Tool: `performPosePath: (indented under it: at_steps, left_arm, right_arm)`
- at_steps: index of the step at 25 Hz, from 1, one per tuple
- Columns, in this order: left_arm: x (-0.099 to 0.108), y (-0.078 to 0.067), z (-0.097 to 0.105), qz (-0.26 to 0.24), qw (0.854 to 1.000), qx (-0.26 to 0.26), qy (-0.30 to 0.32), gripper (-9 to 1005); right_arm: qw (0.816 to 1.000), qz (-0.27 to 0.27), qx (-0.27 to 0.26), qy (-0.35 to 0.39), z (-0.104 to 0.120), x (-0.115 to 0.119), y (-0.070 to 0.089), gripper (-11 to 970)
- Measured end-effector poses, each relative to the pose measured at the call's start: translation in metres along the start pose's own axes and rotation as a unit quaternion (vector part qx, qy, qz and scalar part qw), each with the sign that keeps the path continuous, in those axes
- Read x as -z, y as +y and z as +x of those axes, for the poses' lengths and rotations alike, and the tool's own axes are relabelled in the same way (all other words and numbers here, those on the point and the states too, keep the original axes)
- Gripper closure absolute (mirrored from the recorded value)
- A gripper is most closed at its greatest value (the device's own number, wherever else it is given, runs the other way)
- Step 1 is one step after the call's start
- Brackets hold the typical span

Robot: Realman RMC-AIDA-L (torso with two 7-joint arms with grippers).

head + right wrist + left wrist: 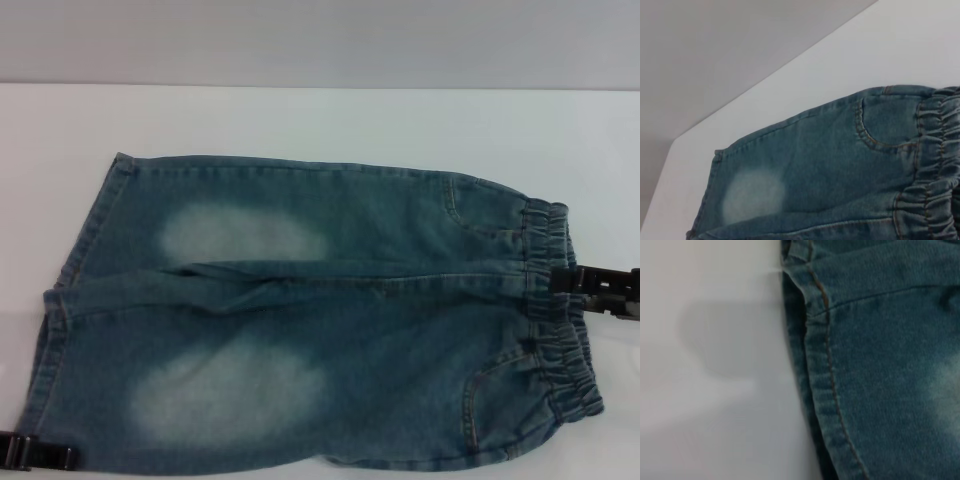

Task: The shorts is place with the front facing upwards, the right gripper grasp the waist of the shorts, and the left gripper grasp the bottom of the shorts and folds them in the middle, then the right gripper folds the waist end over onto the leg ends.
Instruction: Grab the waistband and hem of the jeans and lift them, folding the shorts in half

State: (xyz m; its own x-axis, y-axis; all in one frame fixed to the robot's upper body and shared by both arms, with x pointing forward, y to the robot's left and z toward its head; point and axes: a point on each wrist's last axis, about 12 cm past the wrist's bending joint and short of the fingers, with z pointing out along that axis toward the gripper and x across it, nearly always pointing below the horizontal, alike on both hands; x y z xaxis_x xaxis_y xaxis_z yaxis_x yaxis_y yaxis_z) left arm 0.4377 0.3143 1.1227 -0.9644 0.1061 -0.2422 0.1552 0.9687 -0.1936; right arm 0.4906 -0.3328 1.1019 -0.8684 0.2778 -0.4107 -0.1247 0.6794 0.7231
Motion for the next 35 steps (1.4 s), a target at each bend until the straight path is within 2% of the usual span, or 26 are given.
performPosePath:
  at_steps: [7, 14, 17, 21, 27, 32, 35]
  left_arm:
    - [-0.006, -0.002, -0.008, 0.005, 1.0, -0.003, 0.0, 221]
    - [-0.004, -0.006, -0.018, 0.013, 1.0, -0.01, -0.009, 222]
    - [-0.001, -0.003, -0.02, 0.015, 1.0, -0.008, -0.01, 222]
    - [0.0, -0.001, -0.02, 0.017, 1.0, -0.008, -0.008, 424]
    - [-0.006, -0.005, -0.021, 0.049, 0.999, -0.005, -0.002, 537]
    - [-0.003, 0.0, -0.024, 0.066, 0.998, 0.012, -0.016, 632]
    - [-0.003, 0.0, -0.026, 0.068, 0.998, 0.009, -0.016, 744]
  right_arm:
    - [1.0, -0.001, -0.001, 0.001, 0.0, -0.001, 0.0, 144]
    - [1.0, -0.002, -0.004, 0.003, 0.0, -0.002, -0.001, 143]
    - [1.0, -0.001, -0.005, -0.001, -0.001, -0.001, -0.002, 144]
    - [1.0, 0.0, -0.007, -0.005, -0.002, 0.001, -0.002, 144]
    - [1.0, 0.0, -0.009, -0.006, -0.002, 0.002, -0.003, 143]
    - [1.0, -0.001, -0.008, -0.006, -0.003, 0.001, -0.003, 144]
    - [1.0, -0.002, -0.008, -0.005, -0.003, 0.001, -0.002, 144]
